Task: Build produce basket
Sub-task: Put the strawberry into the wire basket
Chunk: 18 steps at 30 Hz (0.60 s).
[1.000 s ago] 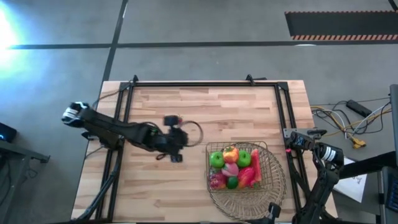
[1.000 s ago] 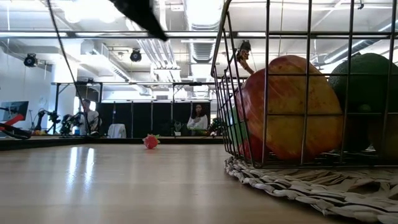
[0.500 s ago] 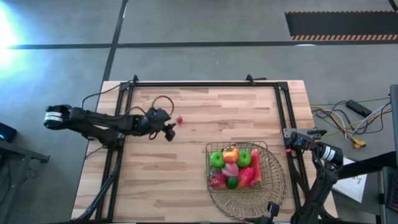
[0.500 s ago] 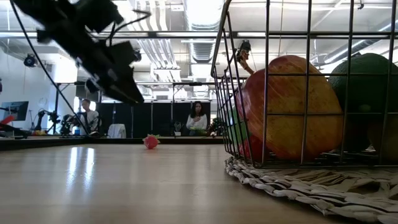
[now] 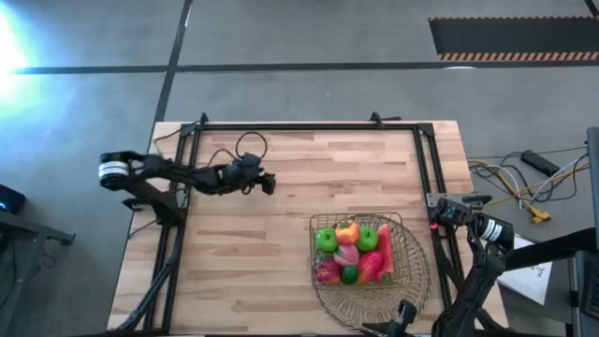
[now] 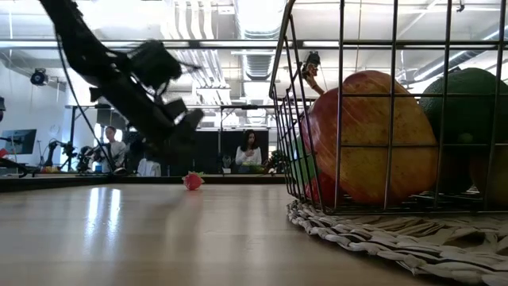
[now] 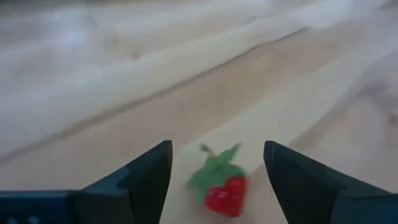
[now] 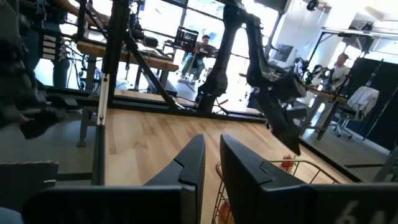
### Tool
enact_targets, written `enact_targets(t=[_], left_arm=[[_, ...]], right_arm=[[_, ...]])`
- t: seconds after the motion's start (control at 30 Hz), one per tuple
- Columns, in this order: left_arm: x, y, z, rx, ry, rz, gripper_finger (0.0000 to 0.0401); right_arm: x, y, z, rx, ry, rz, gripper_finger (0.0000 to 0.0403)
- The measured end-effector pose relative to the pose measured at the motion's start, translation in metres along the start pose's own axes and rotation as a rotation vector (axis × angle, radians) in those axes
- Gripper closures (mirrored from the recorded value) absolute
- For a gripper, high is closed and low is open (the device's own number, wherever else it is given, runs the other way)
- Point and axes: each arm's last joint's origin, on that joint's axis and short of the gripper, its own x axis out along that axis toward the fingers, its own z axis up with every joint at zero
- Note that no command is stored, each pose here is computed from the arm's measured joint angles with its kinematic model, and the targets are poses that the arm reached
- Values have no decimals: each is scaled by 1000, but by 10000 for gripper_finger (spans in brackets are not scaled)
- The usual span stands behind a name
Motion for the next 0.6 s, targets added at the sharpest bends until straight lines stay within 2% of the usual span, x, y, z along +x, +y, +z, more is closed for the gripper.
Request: enact_targets(t=[0.13, 0.33, 0.6], left_arm=[[19, 1, -2, -32, 49, 35, 177], [34, -8, -1, -30, 115, -23, 208], [32, -10, 2, 16, 139, -74, 286]], right_arm=[[0, 0, 0, 0, 0, 0, 360], [0, 0, 0, 9, 0, 0, 360], [0, 0, 0, 38, 0, 2, 360]])
